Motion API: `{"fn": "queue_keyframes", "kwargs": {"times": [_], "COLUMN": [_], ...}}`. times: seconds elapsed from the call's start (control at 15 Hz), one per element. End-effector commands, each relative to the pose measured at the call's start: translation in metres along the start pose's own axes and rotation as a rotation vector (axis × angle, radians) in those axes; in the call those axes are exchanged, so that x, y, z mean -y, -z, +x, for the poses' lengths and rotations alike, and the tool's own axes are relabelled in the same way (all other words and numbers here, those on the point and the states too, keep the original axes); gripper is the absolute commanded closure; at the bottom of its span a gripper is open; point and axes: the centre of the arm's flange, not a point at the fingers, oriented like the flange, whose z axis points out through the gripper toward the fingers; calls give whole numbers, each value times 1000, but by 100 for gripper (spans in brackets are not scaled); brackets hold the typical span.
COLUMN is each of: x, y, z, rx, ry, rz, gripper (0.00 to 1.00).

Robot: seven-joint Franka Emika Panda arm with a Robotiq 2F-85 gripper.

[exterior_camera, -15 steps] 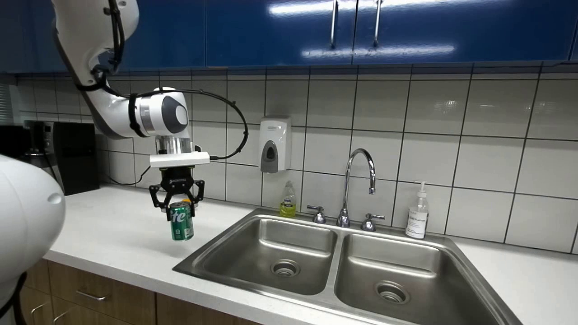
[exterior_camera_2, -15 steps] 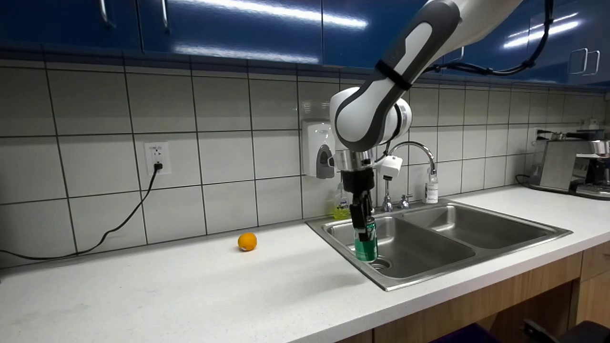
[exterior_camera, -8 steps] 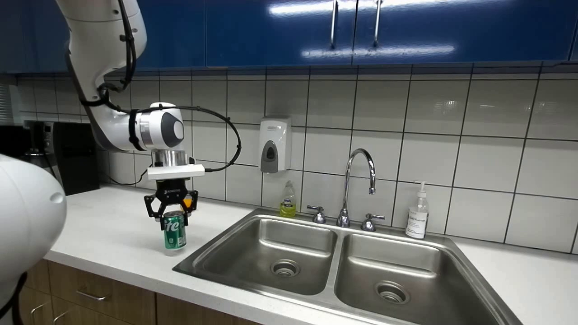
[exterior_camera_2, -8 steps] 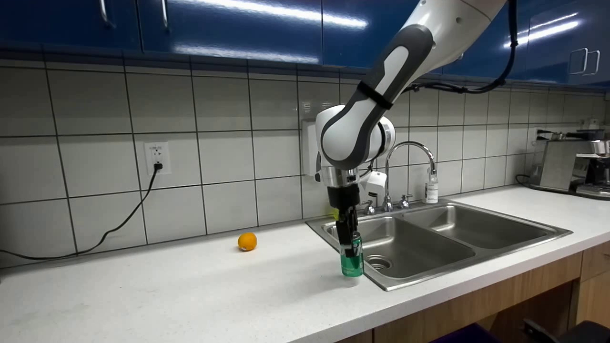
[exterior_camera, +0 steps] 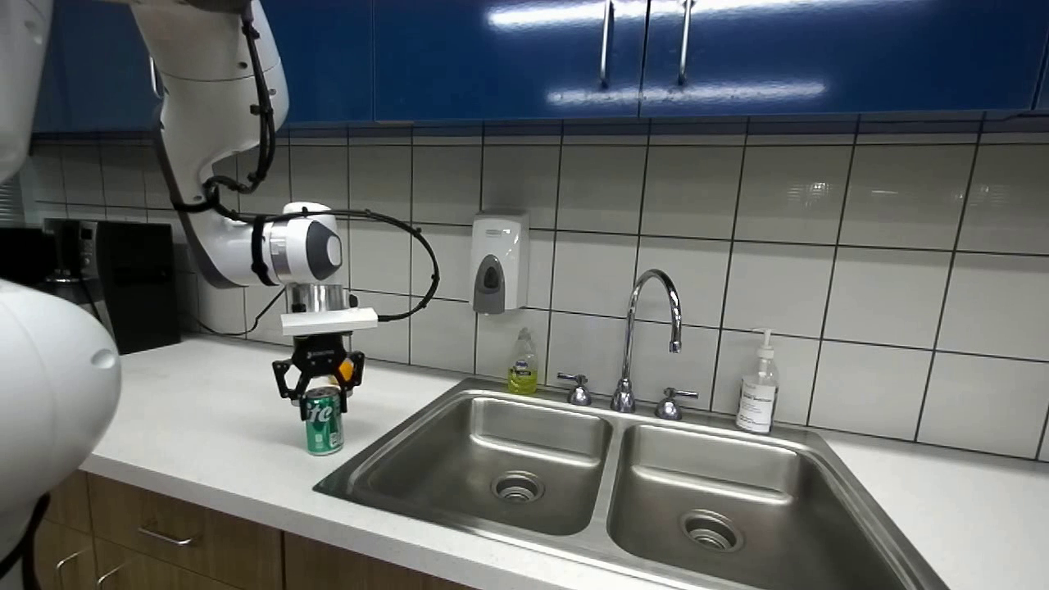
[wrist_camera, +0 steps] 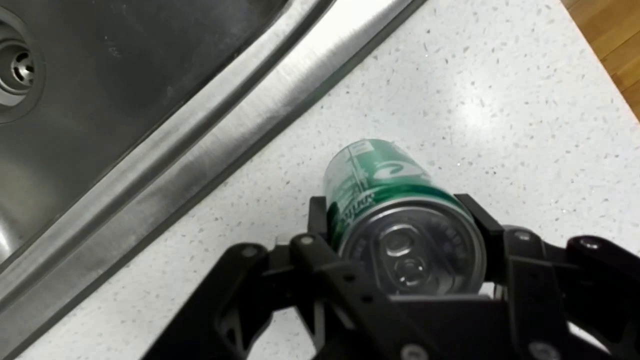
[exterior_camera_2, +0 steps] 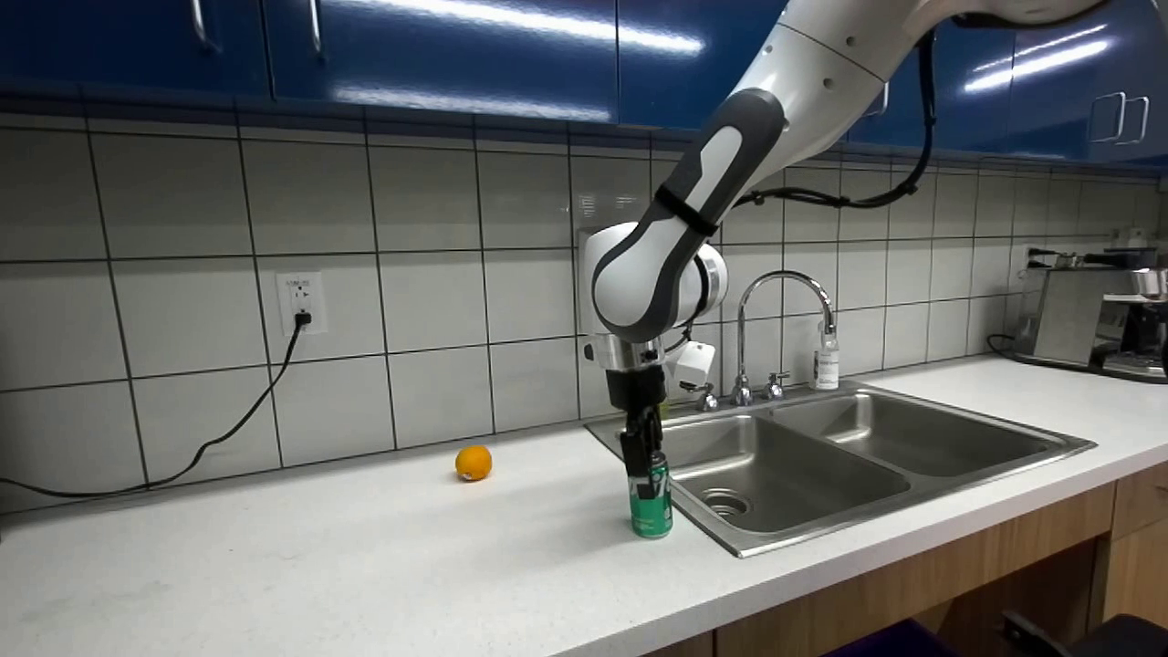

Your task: Put the soda can on the left counter

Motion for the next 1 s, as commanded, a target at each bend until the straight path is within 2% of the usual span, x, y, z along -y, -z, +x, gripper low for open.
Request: {"fn": "queue_keyframes", "kwargs": {"times": [0.0,0.13,0.93], "x": [-10,-12,-14], "y": [1,4,68], "z": [5,1,-57], "rx": [3,5,-32], "ry": [22,16,-56], "rz": [-7,-5,-54], "gripper": [10,0,0]}}
